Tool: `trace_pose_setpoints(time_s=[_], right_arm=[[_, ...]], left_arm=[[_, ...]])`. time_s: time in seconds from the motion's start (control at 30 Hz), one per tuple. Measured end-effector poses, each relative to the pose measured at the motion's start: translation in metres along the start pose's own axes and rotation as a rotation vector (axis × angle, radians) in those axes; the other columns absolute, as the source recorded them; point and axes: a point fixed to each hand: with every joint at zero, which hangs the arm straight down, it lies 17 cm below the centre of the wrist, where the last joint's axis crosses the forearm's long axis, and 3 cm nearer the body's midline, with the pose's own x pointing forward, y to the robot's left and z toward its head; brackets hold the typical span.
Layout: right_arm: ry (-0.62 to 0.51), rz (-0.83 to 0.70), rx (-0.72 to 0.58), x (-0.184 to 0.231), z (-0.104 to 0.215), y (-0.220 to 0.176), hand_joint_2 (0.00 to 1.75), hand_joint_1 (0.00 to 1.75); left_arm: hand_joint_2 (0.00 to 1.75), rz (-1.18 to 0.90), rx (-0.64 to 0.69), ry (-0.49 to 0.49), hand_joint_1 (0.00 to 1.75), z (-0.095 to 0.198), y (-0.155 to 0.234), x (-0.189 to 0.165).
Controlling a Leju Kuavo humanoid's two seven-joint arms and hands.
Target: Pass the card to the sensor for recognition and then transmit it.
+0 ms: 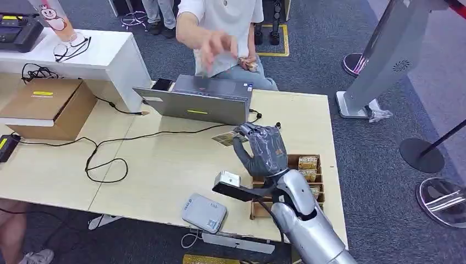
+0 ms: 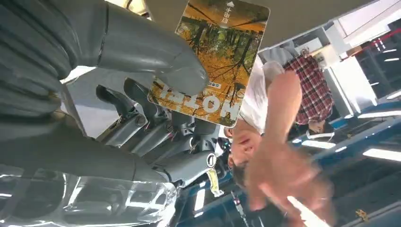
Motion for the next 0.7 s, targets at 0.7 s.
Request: trace_pose_setpoints(time_s=[0.7], right_arm=[[-0.049,-0.487,0.310,0.051,0.022,0.056,1.75,1.75]], left_arm=[[0.00,0.017,-0.014,-0.007,0.00,0.001,-0.005,-0.004]])
